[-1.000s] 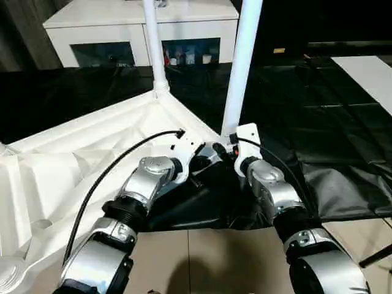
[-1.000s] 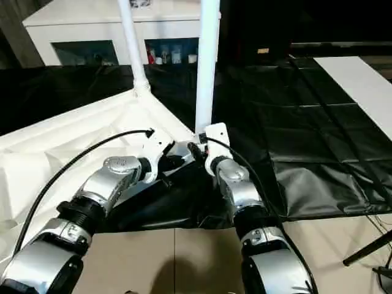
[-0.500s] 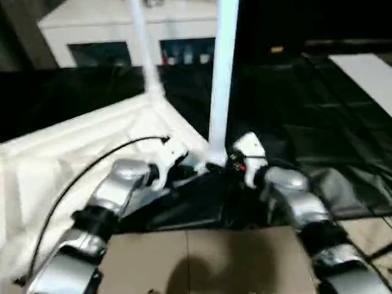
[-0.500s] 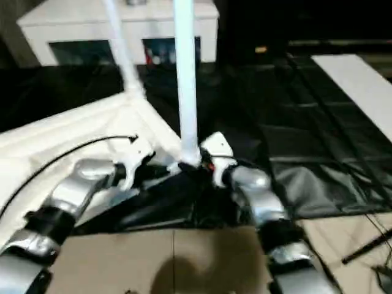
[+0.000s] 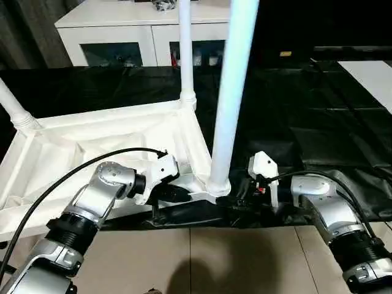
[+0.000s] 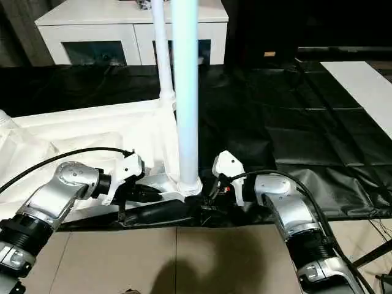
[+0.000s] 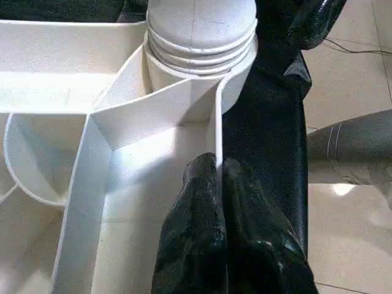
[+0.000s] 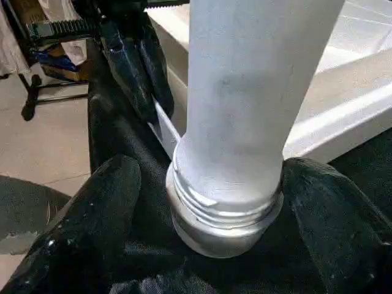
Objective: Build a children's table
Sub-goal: Rotate leg to tighten
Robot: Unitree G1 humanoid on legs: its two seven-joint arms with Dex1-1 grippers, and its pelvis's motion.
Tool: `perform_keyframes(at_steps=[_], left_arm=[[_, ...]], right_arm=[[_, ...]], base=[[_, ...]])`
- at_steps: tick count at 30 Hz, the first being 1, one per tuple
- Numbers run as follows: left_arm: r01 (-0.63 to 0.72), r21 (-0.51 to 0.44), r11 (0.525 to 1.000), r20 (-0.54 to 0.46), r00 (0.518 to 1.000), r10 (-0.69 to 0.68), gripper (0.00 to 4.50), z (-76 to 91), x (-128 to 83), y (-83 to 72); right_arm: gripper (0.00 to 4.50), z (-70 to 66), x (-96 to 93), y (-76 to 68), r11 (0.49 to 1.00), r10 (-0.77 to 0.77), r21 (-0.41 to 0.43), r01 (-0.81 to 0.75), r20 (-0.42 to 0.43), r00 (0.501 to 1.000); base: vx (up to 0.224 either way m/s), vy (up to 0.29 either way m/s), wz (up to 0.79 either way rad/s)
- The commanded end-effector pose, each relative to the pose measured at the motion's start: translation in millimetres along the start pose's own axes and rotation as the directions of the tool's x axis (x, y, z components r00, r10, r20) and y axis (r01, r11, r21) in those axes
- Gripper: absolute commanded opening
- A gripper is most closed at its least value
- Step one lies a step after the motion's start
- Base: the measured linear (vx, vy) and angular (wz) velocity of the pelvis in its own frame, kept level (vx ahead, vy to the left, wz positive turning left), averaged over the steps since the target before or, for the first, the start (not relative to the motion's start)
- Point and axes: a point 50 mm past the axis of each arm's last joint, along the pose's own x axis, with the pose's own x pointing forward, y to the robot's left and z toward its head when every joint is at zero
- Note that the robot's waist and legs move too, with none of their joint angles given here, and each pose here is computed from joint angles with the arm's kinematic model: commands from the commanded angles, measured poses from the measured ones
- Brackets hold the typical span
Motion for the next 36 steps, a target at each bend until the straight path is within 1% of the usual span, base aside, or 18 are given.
perform_keyframes(at_steps=[1,3,8,10,14,16,17,21,22,24,27,30,31,32,33,34,35,36], left_arm=[[0.034,0.020,0.999,0.001,0.999,-0.034,0.00,3.8,4.6,-4.6],[0.036,0.015,0.999,0.002,0.999,-0.036,0.00,3.1,5.0,-5.3],[0.034,0.011,0.999,0.000,0.999,-0.034,0.00,2.1,5.7,-4.9],[0.035,0.009,0.999,0.000,0.999,-0.035,0.00,2.0,4.8,-4.9],[0.039,0.007,0.999,-0.006,0.999,-0.039,0.00,0.9,4.4,-5.0],[0.041,0.007,0.999,-0.007,0.999,-0.041,0.00,0.9,4.4,-4.9],[0.042,0.006,0.999,-0.008,0.999,-0.042,0.00,0.7,4.3,-4.9],[0.042,0.007,0.999,-0.017,0.999,-0.042,0.00,-0.3,4.2,-4.8],[0.037,0.005,0.999,-0.017,0.999,-0.037,0.00,-0.4,4.7,-4.4],[0.016,0.000,1.000,-0.012,1.000,-0.016,0.00,0.1,7.1,-3.7],[-0.075,-0.022,0.997,0.017,0.997,0.075,0.00,3.4,13.4,2.4],[-0.197,-0.067,0.978,0.029,0.980,0.199,0.00,6.9,22.6,12.5],[-0.229,-0.083,0.970,0.029,0.972,0.232,0.00,8.2,25.5,15.1],[-0.287,-0.120,0.950,0.032,0.956,0.293,0.00,11.6,30.8,20.3],[-0.305,-0.134,0.943,0.032,0.950,0.312,0.00,12.7,32.5,21.9],[-0.362,-0.178,0.915,0.030,0.928,0.372,0.00,15.9,36.6,27.3],[-0.441,-0.239,0.865,0.013,0.889,0.457,0.00,19.9,41.6,34.7],[-0.450,-0.244,0.859,0.010,0.884,0.467,0.00,20.5,42.2,35.6]], right_arm=[[3.74,6.2,8.2,1.2,0.999,0.038,0.001,-0.038,0.014,0.999],[3.74,6.2,10.0,-0.3,0.999,0.036,0.013,-0.036,0.017,0.999],[3.30,7.4,10.0,-2.9,0.999,0.030,0.038,-0.032,0.038,0.999],[3.23,6.9,10.2,-2.5,0.999,0.034,0.035,-0.036,0.033,0.999],[2.81,5.6,8.8,-1.2,0.999,0.038,0.037,-0.039,0.029,0.999],[2.74,4.3,6.9,-0.7,0.999,0.038,0.038,-0.039,0.026,0.999],[2.59,3.8,6.4,-0.5,0.998,0.038,0.039,-0.039,0.025,0.999],[2.45,1.5,5.5,-0.1,0.998,0.042,0.040,-0.043,0.016,0.999],[2.44,0.9,5.5,-0.3,0.998,0.039,0.040,-0.040,0.014,0.999],[2.41,0.9,8.1,-0.7,0.998,0.016,0.061,-0.018,0.035,0.999],[2.30,-1.3,15.9,-4.3,0.990,-0.088,0.111,0.082,0.053,0.995],[2.16,-6.4,27.2,-7.5,0.958,-0.233,0.181,0.221,0.045,0.971],[2.13,-7.5,30.2,-8.2,0.942,-0.272,0.214,0.257,0.041,0.961],[2.11,-8.7,35.7,-9.6,0.910,-0.342,0.262,0.323,0.032,0.939],[2.11,-9.1,37.4,-10.1,0.898,-0.365,0.275,0.344,0.027,0.931],[2.08,-11.2,41.7,-12.1,0.857,-0.433,0.313,0.410,0.004,0.902],[2.07,-15.7,47.1,-15.3,0.782,-0.526,0.363,0.506,-0.050,0.849],[2.06,-16.4,47.8,-15.8,0.771,-0.538,0.369,0.519,-0.059,0.841]], base=[[0.000,0.000,0.00],[0.000,0.000,0.00],[0.000,0.000,0.00],[0.000,0.000,0.00],[0.000,0.000,0.00],[0.000,0.000,0.00],[0.000,0.000,0.00],[0.000,0.000,0.00],[0.000,0.000,0.00],[0.000,0.000,0.00],[0.000,0.000,0.00],[0.000,0.000,0.00],[0.000,0.000,0.00],[0.000,0.000,0.00],[0.000,0.000,0.00],[0.000,0.000,0.00],[0.000,0.000,0.00],[0.000,0.000,0.00]])
